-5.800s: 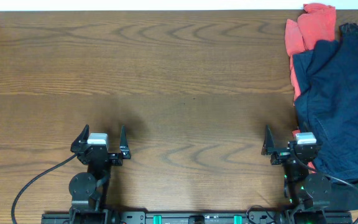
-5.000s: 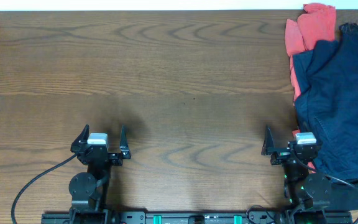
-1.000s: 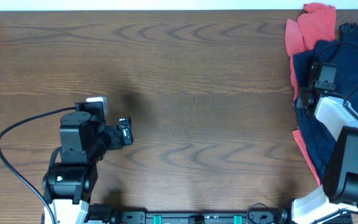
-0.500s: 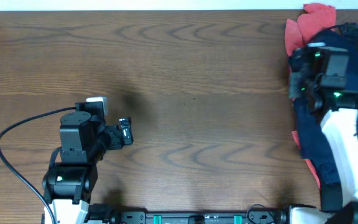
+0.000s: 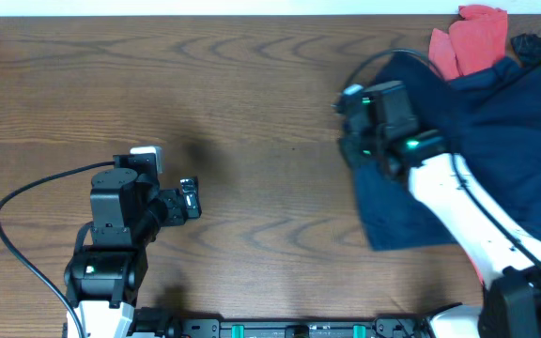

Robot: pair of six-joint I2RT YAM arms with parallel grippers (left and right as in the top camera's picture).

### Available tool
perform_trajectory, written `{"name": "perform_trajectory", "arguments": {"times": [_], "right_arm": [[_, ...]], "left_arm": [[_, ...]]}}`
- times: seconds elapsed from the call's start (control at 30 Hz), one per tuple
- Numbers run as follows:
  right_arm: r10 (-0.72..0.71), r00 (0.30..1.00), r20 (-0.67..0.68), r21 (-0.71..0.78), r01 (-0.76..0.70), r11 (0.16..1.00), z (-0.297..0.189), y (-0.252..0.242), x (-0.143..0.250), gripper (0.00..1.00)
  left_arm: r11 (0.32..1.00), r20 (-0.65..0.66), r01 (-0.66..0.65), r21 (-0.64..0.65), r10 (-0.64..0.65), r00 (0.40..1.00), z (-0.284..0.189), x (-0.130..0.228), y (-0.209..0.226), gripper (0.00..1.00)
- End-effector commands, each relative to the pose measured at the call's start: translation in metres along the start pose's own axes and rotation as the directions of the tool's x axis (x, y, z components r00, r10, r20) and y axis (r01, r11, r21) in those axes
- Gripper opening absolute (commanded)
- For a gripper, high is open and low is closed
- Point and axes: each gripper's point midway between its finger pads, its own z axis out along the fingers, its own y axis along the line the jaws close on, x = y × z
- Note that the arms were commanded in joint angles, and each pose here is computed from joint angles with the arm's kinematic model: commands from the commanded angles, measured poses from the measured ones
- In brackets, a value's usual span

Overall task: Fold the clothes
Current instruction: 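Pull the navy shorts left onto the open table with the right gripper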

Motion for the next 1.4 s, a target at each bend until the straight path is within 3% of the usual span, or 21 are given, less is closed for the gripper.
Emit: {"name": "perform_trajectory", "arguments": {"times": [0.0,0.13,0.23,0.3,0.33,0.37,0.53,0.77,1.1,1.37], "right_arm": [[0.02,0.992,0.121,-0.121,-0.006,0.993,0.014,0.052,-0.034,0.02],[0.078,0.968,0.238,-0.185,-0.033,0.982,0.029,0.085,-0.064,0.08],[0.07,0.96,0.27,-0.213,-0.012,0.977,0.04,0.106,-0.07,0.37],[0.065,0.959,0.275,-0.167,-0.019,0.986,0.043,0.102,-0.07,0.79],[0.065,0.959,0.276,-0.128,-0.031,0.991,0.044,0.094,-0.07,0.93],[0.068,0.958,0.28,-0.085,-0.046,0.995,0.043,0.085,-0.071,0.99],[0.11,0.949,0.296,0.107,-0.148,0.983,0.014,0.022,-0.073,0.99],[0.252,0.942,0.223,0.25,-0.305,0.919,-0.036,-0.067,-0.036,0.99],[0.455,0.885,0.101,0.372,-0.457,0.808,-0.059,-0.129,0.031,0.99],[0.475,0.877,0.074,0.389,-0.464,0.796,-0.062,-0.133,0.042,0.99]], "left_arm": [[1.0,0.027,0.01,0.011,-0.01,1.0,-0.006,-0.011,-0.003,0.98],[1.0,0.027,0.01,0.011,-0.01,1.0,-0.006,-0.011,-0.003,0.98],[1.0,0.027,0.01,0.011,-0.01,1.0,-0.006,-0.011,-0.003,0.98],[1.0,0.027,0.01,0.011,-0.01,1.0,-0.006,-0.011,-0.003,0.98],[1.0,0.027,0.01,0.011,-0.01,1.0,-0.006,-0.011,-0.003,0.98],[1.0,0.025,0.01,0.022,-0.011,1.0,-0.006,-0.011,-0.005,0.98],[0.989,-0.01,0.02,0.145,-0.019,1.0,-0.005,-0.005,-0.026,0.98],[0.95,-0.192,0.206,0.234,-0.162,0.968,0.013,0.017,-0.052,0.98],[0.907,-0.504,0.382,0.179,-0.248,0.827,0.06,0.076,-0.108,0.98],[0.881,-0.65,0.47,0.061,-0.322,0.688,0.101,0.13,-0.149,0.98]]}}
